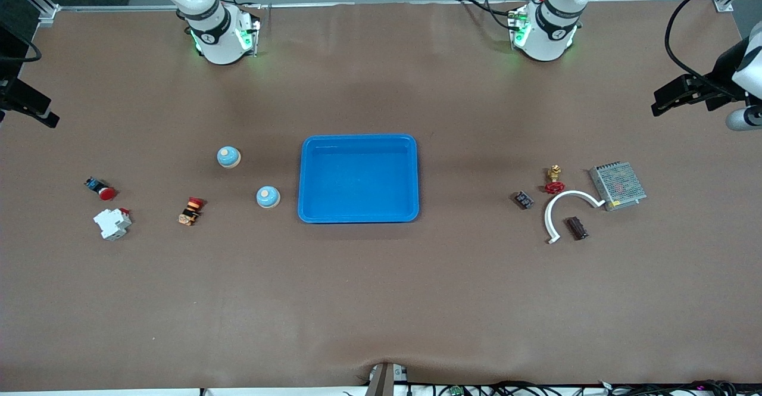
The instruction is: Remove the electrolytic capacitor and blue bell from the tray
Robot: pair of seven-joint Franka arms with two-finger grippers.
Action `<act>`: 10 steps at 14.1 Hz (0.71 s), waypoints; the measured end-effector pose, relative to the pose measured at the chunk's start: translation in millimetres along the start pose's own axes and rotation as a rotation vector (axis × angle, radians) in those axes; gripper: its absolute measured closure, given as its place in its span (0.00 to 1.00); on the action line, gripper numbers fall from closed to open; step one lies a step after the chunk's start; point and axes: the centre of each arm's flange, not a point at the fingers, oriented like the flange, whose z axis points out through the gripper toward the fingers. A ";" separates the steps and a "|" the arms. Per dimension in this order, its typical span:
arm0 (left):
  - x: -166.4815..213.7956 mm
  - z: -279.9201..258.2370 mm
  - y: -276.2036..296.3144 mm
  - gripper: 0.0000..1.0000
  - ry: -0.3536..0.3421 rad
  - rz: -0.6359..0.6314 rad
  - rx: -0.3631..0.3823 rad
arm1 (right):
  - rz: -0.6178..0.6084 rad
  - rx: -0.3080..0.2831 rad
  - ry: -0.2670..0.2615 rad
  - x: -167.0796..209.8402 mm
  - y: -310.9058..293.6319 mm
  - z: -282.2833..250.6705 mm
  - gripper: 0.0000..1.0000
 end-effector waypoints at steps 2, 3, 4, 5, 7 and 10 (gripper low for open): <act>-4.2 -8.4 -0.5 0.00 0.017 0.002 -0.001 | -0.003 -0.001 0.004 4.6 -1.7 0.5 0.00; -6.7 -12.4 -0.8 0.00 0.025 0.006 -0.001 | -0.005 -0.001 0.006 7.2 -2.9 1.1 0.00; -9.3 -16.0 -1.0 0.00 0.032 0.014 -0.001 | -0.006 -0.001 0.007 9.7 -3.8 1.3 0.00; -11.2 -18.2 -1.0 0.00 0.037 0.018 -0.001 | -0.007 -0.001 0.008 11.4 -4.2 1.7 0.00; -13.0 -17.0 0.2 0.00 0.040 0.021 -0.001 | -0.007 -0.001 0.009 12.9 -4.3 1.6 0.00; -19.1 -7.6 2.6 0.00 0.051 0.026 0.001 | -0.007 -0.001 0.010 13.0 -4.4 1.2 0.00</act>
